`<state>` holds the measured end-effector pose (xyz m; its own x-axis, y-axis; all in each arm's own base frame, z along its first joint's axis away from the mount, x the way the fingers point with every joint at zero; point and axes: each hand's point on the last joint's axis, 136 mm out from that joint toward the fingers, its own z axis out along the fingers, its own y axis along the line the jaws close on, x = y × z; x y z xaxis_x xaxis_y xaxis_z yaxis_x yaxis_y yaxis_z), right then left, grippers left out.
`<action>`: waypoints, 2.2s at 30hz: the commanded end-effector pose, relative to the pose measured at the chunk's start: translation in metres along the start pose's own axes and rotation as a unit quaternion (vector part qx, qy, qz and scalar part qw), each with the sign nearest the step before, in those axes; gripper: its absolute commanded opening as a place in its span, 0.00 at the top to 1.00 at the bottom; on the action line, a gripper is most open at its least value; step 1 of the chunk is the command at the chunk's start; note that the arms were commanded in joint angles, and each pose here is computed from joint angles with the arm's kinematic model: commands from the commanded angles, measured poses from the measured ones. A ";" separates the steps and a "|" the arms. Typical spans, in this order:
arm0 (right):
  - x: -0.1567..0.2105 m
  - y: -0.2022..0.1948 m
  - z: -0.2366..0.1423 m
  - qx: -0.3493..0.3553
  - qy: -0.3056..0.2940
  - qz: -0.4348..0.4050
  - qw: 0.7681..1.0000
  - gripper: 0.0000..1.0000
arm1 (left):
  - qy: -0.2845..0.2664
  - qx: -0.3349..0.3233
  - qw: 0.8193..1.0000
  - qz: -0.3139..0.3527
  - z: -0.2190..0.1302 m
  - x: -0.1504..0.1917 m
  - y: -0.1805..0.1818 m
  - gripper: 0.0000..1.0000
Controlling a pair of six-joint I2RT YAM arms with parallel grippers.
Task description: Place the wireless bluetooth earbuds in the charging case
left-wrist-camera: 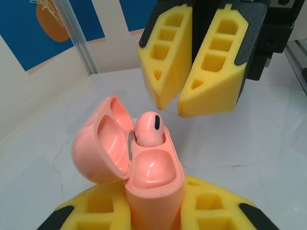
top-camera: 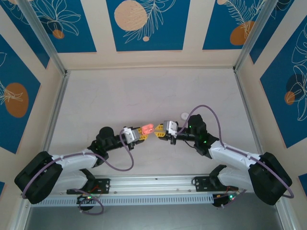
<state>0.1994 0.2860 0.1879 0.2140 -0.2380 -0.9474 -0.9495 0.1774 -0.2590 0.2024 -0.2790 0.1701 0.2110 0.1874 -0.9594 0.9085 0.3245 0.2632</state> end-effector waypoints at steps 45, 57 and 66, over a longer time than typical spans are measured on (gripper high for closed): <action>-0.008 -0.097 -0.059 0.200 0.069 0.386 0.898 0.63 | 0.006 -0.017 1.000 -0.008 0.001 0.018 -0.002 0.89; 0.063 -0.111 -0.061 0.203 0.232 0.594 0.743 0.52 | 0.019 -0.018 0.999 -0.021 0.002 0.026 -0.002 0.89; 0.110 -0.106 -0.042 0.221 0.370 0.606 0.669 0.52 | 0.028 -0.024 0.999 -0.020 -0.002 0.025 -0.001 0.89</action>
<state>0.3296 0.2043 0.1328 -0.9524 -0.0101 -0.3046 -0.1718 0.8432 0.5094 0.2097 -0.2740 0.1422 0.1559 0.2327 -0.9600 0.8986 0.3702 0.2356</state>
